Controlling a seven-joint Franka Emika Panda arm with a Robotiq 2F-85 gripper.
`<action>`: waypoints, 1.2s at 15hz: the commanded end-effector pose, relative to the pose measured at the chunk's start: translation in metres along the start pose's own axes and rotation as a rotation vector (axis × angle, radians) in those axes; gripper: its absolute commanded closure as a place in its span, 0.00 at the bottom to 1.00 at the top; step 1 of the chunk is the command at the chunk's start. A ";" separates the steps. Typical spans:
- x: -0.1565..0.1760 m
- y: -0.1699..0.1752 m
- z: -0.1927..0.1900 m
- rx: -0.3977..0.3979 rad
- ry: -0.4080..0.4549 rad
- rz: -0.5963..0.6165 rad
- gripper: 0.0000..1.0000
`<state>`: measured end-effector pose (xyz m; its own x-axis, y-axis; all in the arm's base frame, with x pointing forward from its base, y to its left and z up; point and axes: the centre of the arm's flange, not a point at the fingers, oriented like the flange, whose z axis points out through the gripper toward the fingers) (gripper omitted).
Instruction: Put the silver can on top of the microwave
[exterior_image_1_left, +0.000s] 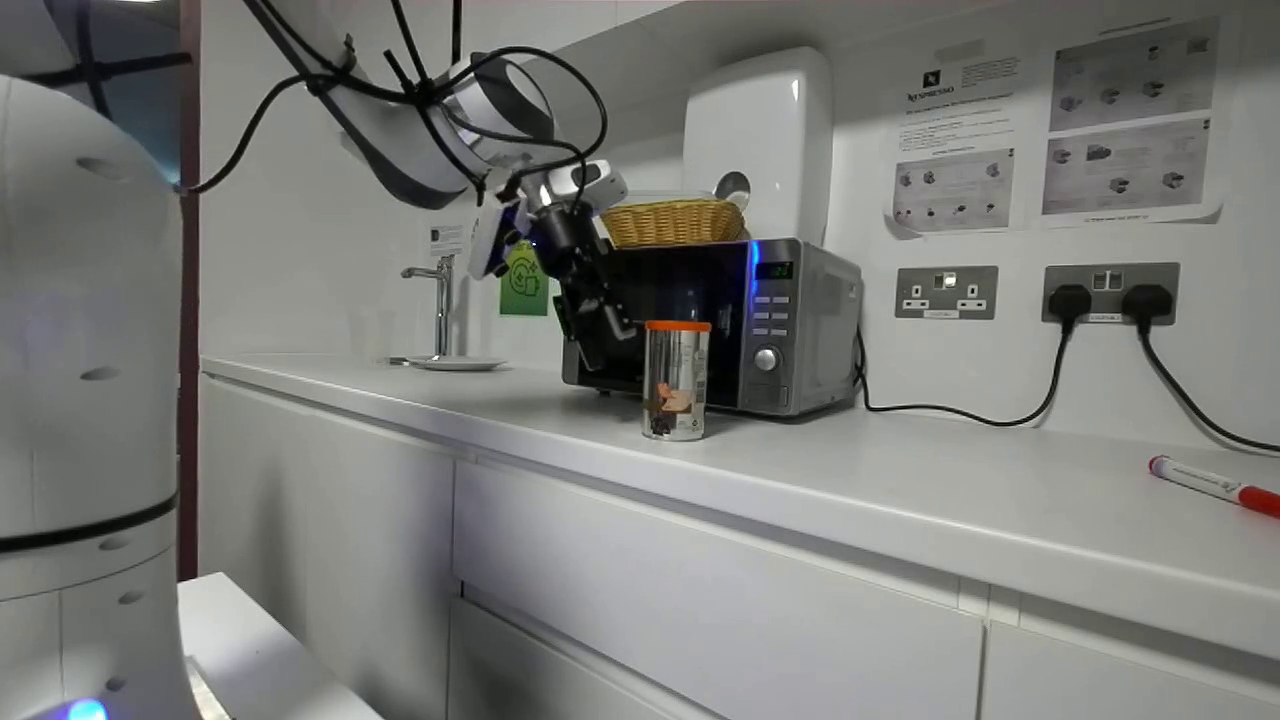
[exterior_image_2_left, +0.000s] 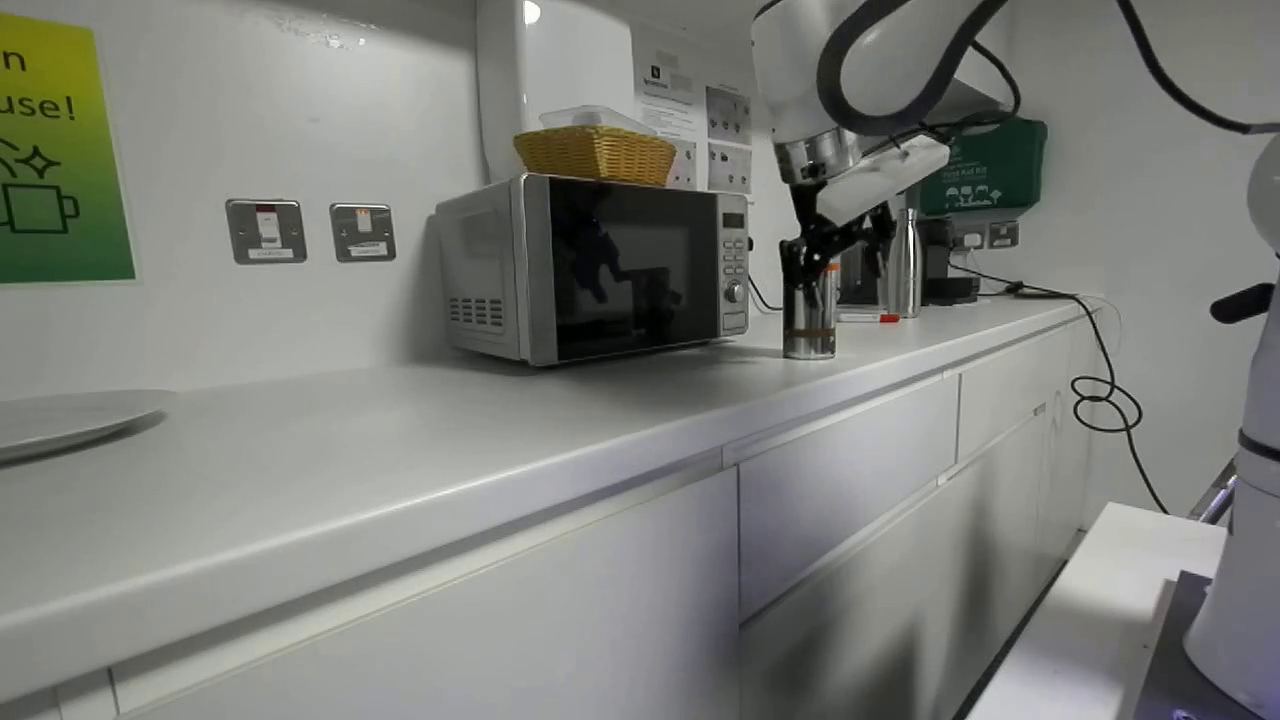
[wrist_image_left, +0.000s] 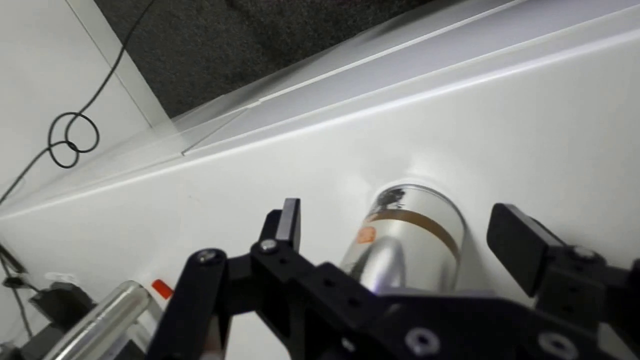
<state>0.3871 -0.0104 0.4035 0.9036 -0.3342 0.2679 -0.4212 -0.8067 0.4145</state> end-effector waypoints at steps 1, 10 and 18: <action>-0.015 0.016 0.014 -0.079 0.045 0.148 0.00; -0.035 -0.017 0.011 -0.012 0.117 0.382 0.00; -0.018 -0.043 -0.006 -0.113 0.413 0.594 0.00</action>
<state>0.3750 0.0339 0.3894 0.5141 -0.4914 0.7030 -0.8048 -0.5599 0.1972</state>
